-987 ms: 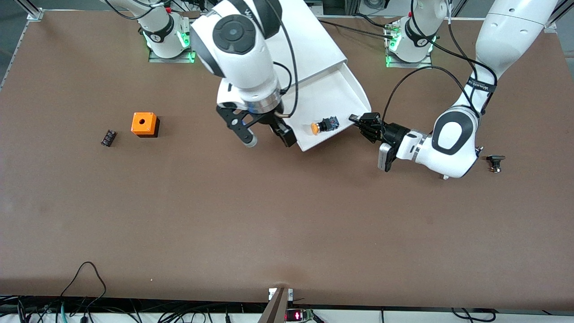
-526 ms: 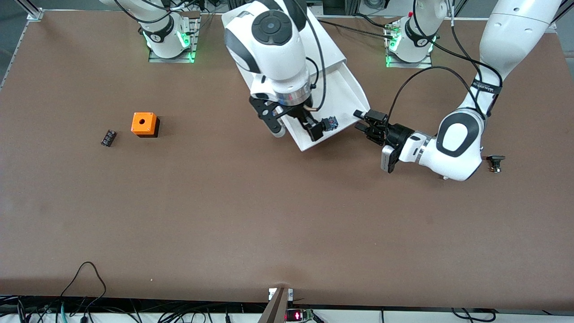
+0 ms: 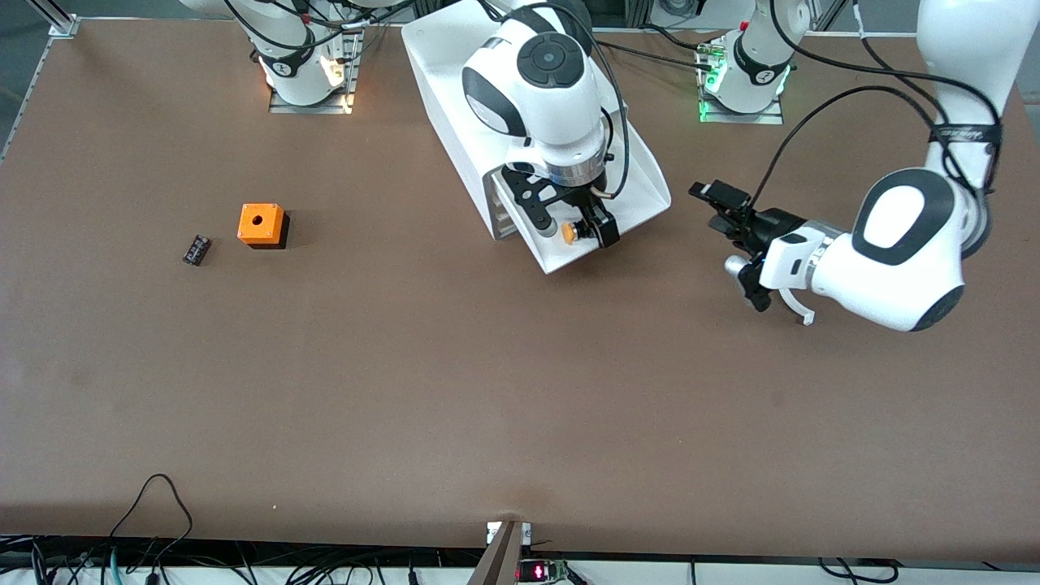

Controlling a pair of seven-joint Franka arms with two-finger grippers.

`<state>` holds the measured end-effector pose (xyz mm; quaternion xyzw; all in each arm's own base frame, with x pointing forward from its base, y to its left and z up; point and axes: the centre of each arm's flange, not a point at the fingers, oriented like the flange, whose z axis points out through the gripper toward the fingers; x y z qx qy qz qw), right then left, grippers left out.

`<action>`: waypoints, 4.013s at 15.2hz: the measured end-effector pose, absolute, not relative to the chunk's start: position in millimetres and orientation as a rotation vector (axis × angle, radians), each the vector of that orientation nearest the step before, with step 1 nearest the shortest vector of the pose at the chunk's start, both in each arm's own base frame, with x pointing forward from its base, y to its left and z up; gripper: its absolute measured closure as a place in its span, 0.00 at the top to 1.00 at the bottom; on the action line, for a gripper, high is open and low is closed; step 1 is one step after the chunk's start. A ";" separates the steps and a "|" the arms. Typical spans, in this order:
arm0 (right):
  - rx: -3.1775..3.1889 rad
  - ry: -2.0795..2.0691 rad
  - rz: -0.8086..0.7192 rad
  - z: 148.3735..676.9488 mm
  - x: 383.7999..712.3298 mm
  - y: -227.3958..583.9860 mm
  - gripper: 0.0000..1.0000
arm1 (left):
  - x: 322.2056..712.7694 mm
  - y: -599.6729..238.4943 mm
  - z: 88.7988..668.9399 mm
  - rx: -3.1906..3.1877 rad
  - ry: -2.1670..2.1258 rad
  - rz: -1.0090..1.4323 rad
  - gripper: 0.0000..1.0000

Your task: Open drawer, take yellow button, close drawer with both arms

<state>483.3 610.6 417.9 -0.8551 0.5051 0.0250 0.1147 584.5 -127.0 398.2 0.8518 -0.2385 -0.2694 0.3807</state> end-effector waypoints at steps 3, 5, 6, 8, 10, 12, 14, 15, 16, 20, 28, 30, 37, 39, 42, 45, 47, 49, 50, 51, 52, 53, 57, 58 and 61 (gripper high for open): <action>-2.515 1.498 0.079 399.8 483.6 613.6 1.00 | 593.0 -106.7 442.8 2.342 -0.614 -0.708 1.00; -2.521 1.503 0.081 393.2 483.3 614.7 0.99 | 599.7 -92.6 469.4 2.491 -0.630 -0.685 1.00; -2.522 1.504 0.082 391.7 483.3 614.9 0.85 | 602.3 -87.1 479.7 2.555 -0.639 -0.670 1.00; -2.521 1.504 0.082 392.1 483.3 615.1 0.64 | 607.2 -77.3 494.9 2.673 -0.658 -0.647 1.00; -2.518 1.502 0.081 394.0 483.5 615.4 0.44 | 612.9 -68.6 507.5 2.738 -0.660 -0.603 1.00; -2.517 1.501 0.081 395.3 483.4 615.7 0.44 | 617.1 -60.9 518.9 2.823 -0.672 -0.577 1.00; -2.520 1.501 0.082 396.6 482.8 616.0 0.44 | 620.9 -58.4 528.4 2.920 -0.698 -0.555 1.00; -2.523 1.502 0.083 398.0 482.8 615.7 0.44 | 625.1 -57.4 532.6 2.956 -0.704 -0.514 1.00; -2.521 1.503 0.081 402.0 483.7 615.2 0.44 | 631.4 -55.5 535.9 2.984 -0.703 -0.445 1.00; -2.527 1.470 0.066 438.1 492.8 606.2 0.44 | 649.9 -47.7 532.7 3.026 -0.657 -0.292 1.00; -2.706 1.129 0.061 512.1 573.4 488.0 0.44 | 651.5 -38.2 529.0 3.076 -0.442 -0.301 1.00; -2.764 1.013 0.069 520.8 596.9 446.7 0.44 | 650.1 -40.8 528.5 3.086 -0.389 -0.308 1.00; -2.931 0.598 0.138 502.9 669.3 301.3 0.44 | 633.5 -67.5 529.0 3.132 -0.159 -0.346 1.00; -2.998 0.453 0.164 484.5 681.6 264.5 0.44 | 628.0 -89.4 524.3 3.140 -0.075 -0.341 1.00; -3.091 0.297 0.194 452.4 700.3 202.8 0.44 | 618.5 -141.5 505.1 3.143 0.089 -0.280 0.99; -3.130 0.171 0.210 415.4 717.2 135.4 0.44 | 605.1 -203.2 468.5 3.109 0.198 -0.164 0.99; -3.130 0.101 0.200 385.7 724.7 95.9 0.44 | 591.7 -234.7 442.8 3.078 0.320 -0.129 0.99; -3.126 0.060 0.199 353.4 725.3 68.0 0.44 | 575.7 -260.0 420.9 3.048 0.441 -0.120 0.99; -3.124 0.038 0.196 336.7 724.1 57.6 0.44 | 568.2 -268.3 410.3 3.035 0.506 -0.124 0.99; -3.123 0.019 0.191 320.4 722.4 48.3 0.44 | 561.2 -275.2 400.9 3.023 0.565 -0.130 0.99; -3.122 0.011 0.180 304.0 720.2 38.5 0.44 | 554.4 -283.1 393.5 3.007 0.615 -0.129 0.99; -3.122 0.000 0.162 287.7 717.5 28.7 0.44 | 547.4 -292.3 387.8 2.993 0.652 -0.127 0.99; -3.122 -0.025 0.131 228.6 701.1 -4.0 0.44 | 516.0 -330.2 369.3 2.996 0.660 -0.146 0.99; -3.121 -0.025 0.145 219.5 697.6 -8.5 0.44 | 510.4 -335.9 366.2 3.003 0.649 -0.152 0.99; -3.119 -0.016 0.162 209.7 694.3 -13.8 0.44 | 497.3 -349.1 360.5 3.021 0.607 -0.168 0.99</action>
